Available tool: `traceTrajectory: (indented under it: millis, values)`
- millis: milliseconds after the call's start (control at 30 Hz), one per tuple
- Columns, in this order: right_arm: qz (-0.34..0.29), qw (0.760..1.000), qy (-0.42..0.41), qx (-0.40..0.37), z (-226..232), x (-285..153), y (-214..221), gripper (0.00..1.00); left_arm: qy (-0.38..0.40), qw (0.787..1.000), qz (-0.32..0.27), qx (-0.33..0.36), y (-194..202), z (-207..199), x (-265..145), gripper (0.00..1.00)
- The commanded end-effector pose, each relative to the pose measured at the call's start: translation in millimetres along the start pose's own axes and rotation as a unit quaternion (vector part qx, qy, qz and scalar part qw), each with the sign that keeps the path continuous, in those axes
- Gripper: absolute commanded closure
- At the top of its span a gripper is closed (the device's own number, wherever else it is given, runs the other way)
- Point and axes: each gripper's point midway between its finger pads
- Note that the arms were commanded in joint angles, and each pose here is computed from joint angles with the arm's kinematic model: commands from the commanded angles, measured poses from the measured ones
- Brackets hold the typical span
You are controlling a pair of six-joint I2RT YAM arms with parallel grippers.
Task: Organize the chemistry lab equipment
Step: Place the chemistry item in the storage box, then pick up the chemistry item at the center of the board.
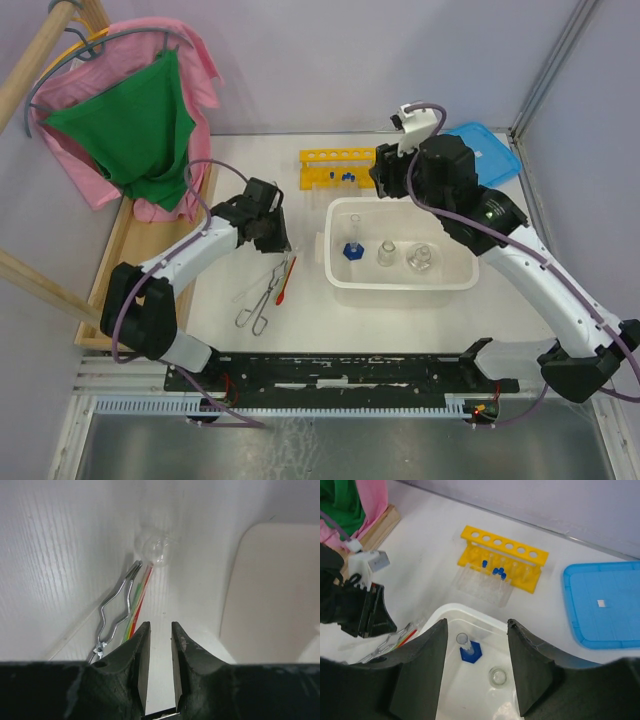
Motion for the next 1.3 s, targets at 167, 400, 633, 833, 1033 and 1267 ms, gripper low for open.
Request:
traceTrajectory:
  millis: [167,400,633,833,1033,1267]
  values:
    - [0.007,0.997,0.078,0.013,-24,4,9,0.40,-0.030,0.998,0.043,0.023,15,19,38,0.70]
    - [0.024,0.996,0.089,0.018,-28,7,23,0.39,-0.051,0.995,0.064,0.049,18,26,61,0.71]
    - [0.035,0.995,0.095,0.022,-31,8,31,0.39,-0.058,0.995,0.060,0.058,13,26,68,0.72]
    - [0.040,0.994,0.097,0.023,-33,10,33,0.38,-0.059,0.994,0.067,0.065,15,24,75,0.72]
    - [0.044,0.994,0.099,0.024,-35,12,35,0.38,-0.065,0.993,0.074,0.068,18,26,80,0.72]
    - [0.047,0.994,0.098,0.026,-36,13,37,0.38,-0.074,0.991,0.082,0.075,23,31,86,0.72]
Point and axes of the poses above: each gripper's point midway between its finger pads, its own x axis out along the fingers, its own z axis along the line the jaws close on, y = z × x, and after that the axes turned 13 degrees about -x, right-handed
